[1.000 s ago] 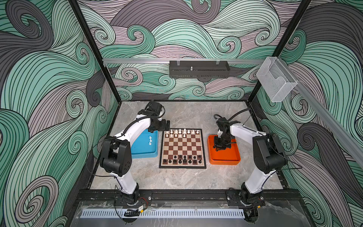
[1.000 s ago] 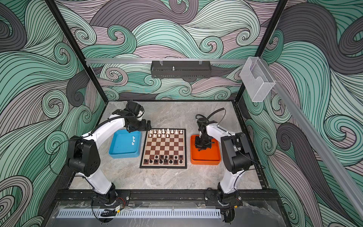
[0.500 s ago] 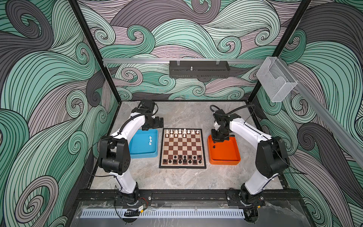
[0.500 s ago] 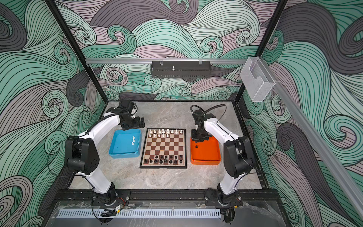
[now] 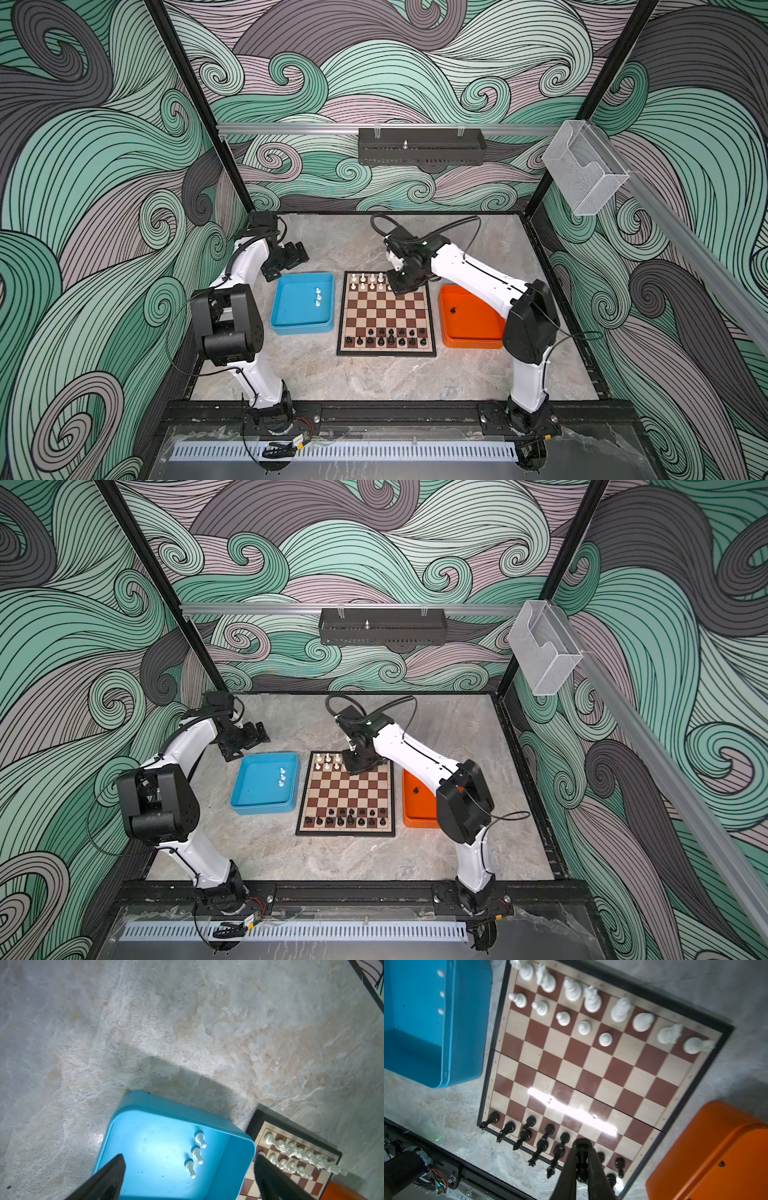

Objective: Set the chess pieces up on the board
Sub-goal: 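Lift the black pawn and carry it over the board's near rank, then lower the black pawn beside the placed black pawns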

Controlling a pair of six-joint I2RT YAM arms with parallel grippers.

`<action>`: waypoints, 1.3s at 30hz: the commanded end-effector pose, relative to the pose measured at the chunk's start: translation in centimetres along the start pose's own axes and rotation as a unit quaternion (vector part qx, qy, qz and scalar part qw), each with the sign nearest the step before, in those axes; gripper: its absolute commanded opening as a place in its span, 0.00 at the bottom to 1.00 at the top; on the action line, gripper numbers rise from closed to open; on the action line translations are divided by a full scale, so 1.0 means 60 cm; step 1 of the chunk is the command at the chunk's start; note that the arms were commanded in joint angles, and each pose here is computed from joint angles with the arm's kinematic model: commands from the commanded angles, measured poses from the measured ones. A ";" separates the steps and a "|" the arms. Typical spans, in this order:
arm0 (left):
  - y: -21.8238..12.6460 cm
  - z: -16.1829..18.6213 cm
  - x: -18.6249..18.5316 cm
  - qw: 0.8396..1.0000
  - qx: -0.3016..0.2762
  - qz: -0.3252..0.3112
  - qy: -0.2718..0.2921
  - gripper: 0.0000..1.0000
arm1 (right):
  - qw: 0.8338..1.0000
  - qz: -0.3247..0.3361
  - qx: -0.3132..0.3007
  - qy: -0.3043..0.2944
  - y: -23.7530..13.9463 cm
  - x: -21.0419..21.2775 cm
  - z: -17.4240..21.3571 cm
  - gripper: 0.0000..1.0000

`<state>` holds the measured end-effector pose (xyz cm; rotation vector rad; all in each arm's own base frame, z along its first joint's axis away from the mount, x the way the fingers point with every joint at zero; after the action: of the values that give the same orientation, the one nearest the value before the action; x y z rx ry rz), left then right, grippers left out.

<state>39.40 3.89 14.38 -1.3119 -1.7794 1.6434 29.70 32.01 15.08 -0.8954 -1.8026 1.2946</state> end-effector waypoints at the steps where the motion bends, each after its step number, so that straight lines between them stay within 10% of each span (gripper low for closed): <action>1: -0.013 -0.017 0.013 0.999 0.004 0.023 -0.043 0.98 | 1.000 -0.010 0.016 -0.014 0.005 0.045 0.005 0.12; 14: -0.033 -0.045 0.069 0.995 -0.021 0.027 -0.096 0.98 | 0.995 -0.029 0.056 -0.076 0.081 0.162 0.033 0.12; 39: -0.033 -0.047 0.072 0.994 -0.021 0.038 -0.102 0.99 | 0.990 -0.014 0.108 -0.084 0.156 0.171 0.063 0.13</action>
<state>38.77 9.16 14.81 -1.2593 -1.8965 1.8438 22.60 41.00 6.29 -0.6641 -1.7456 1.5593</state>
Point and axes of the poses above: each gripper's point midway between its finger pads, its own y axis out along the fingers, its own x axis along the line the jaws close on, z = x × y, the point moved 2 cm from there along -y, back along the fingers, and after that the axes turned 3 degrees about -y, right-handed, at the moved point
